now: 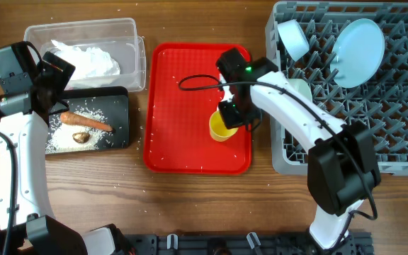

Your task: Sort waste into correct bins and load items into the dishwasher rack

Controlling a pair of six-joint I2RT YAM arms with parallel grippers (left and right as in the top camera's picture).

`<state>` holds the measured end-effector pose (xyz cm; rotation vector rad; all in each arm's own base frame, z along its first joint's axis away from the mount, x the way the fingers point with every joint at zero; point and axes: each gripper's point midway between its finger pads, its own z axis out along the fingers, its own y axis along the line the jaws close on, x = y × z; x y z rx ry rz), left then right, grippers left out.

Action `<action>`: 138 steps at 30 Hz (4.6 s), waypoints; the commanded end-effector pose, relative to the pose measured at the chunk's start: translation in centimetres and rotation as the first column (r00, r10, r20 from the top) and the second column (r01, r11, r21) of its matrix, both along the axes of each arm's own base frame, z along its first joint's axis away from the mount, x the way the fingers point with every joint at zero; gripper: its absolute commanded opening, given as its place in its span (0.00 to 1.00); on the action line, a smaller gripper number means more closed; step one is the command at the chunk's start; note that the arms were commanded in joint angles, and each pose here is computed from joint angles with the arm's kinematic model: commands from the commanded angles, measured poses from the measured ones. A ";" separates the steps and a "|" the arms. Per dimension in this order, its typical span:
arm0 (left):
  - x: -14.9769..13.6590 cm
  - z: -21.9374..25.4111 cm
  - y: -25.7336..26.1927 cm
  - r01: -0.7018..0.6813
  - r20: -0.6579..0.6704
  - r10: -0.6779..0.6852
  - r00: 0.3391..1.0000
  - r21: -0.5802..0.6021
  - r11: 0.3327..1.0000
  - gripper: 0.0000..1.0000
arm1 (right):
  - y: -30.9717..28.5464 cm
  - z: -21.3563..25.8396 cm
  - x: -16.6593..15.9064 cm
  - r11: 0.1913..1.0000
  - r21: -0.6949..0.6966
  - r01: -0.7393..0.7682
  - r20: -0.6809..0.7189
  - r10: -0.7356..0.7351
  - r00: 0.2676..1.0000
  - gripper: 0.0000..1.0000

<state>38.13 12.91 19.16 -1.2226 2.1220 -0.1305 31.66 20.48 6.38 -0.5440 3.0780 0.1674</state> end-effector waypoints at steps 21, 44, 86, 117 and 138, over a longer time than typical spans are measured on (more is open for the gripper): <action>-0.1 1.2 0.2 -0.015 0.022 0.015 1.000 -0.002 1.000 1.00 | 6.6 1.1 1.6 0.992 0.092 -0.087 0.182 0.070 0.981 0.52; -0.2 1.1 0.2 -0.015 0.018 0.015 1.000 -0.003 1.000 1.00 | 3.0 -3.9 10.9 0.956 0.095 0.278 0.068 -0.285 0.956 0.50; -0.2 1.1 0.1 -0.012 0.018 0.013 1.000 -0.003 1.000 1.00 | -12.4 12.2 6.5 0.910 -0.185 0.372 0.299 -0.308 0.903 0.04; -0.9 -3.9 -27.6 0.906 -0.144 -0.895 0.422 0.025 0.423 0.95 | -20.9 9.0 5.8 0.891 0.001 0.455 0.078 -0.453 0.888 0.65; -2.8 -10.6 -29.9 0.921 -0.336 -0.881 0.333 -0.084 0.380 0.04 | -20.7 9.0 5.8 0.885 0.012 0.465 0.072 -0.465 0.883 0.64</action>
